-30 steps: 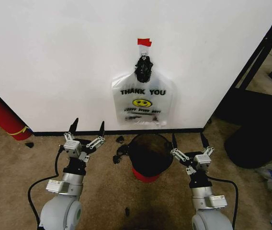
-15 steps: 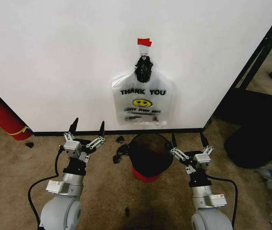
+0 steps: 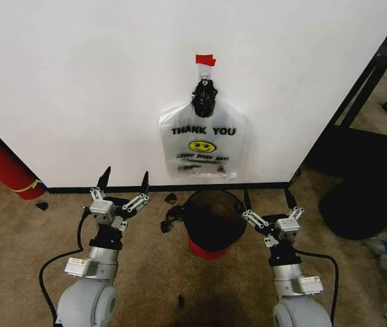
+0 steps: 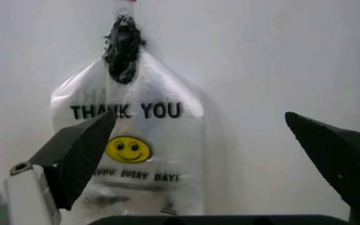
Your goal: Pick up the garbage bag from the wall and place it over the trash bin.
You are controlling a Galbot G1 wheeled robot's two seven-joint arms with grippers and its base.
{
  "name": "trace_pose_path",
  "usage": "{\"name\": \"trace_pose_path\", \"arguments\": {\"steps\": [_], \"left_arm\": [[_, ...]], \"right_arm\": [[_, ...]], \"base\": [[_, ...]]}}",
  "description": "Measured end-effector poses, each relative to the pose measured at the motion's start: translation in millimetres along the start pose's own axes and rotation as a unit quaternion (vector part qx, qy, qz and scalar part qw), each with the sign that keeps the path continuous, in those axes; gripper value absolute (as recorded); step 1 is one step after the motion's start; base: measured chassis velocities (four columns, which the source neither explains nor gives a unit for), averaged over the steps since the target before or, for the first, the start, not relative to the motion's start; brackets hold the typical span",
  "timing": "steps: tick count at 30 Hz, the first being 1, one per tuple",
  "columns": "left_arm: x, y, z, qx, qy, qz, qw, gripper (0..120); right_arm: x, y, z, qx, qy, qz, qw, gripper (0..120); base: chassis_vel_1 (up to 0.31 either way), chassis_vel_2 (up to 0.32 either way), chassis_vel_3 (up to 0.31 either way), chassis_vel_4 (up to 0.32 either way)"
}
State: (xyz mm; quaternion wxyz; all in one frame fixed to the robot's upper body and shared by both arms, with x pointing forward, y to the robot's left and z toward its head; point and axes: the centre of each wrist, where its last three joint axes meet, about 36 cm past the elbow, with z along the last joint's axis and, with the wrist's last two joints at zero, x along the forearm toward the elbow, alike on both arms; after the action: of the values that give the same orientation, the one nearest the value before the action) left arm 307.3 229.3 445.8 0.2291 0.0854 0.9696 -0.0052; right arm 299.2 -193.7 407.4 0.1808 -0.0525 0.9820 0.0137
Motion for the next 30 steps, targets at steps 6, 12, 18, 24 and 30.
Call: {"name": "trace_pose_path", "arguments": {"steps": [6, 12, 18, 24, 30], "left_arm": [[8, -6, 1, -0.009, 0.007, 0.003, 0.9999, 100], [9, -7, 3, -0.018, 0.006, 0.007, 0.9998, 100], [8, -6, 8, -0.022, 0.009, 0.012, 0.9997, 100], [8, -2, 13, -0.029, 0.013, 0.011, 0.9994, 100], [7, -2, 19, -0.030, 0.017, 0.010, 0.9994, 100]], "right_arm": [[-22, 2, 9, -0.060, 0.010, 0.006, 0.998, 100], [-68, 11, 28, -0.098, -0.010, 0.002, 0.995, 100], [-121, 33, 30, -0.132, -0.039, -0.018, 0.990, 100], [-160, 46, 48, -0.106, -0.036, -0.047, 0.993, 100], [-211, 58, 63, -0.076, -0.052, -0.078, 0.993, 100]], "base": [[0.000, 0.000, 0.000, 0.000], [0.000, 0.000, 0.000, 0.000], [0.000, 0.000, 0.000, 0.000], [0.000, 0.000, 0.000, 0.000], [0.000, 0.000, 0.000, 0.000]]}}
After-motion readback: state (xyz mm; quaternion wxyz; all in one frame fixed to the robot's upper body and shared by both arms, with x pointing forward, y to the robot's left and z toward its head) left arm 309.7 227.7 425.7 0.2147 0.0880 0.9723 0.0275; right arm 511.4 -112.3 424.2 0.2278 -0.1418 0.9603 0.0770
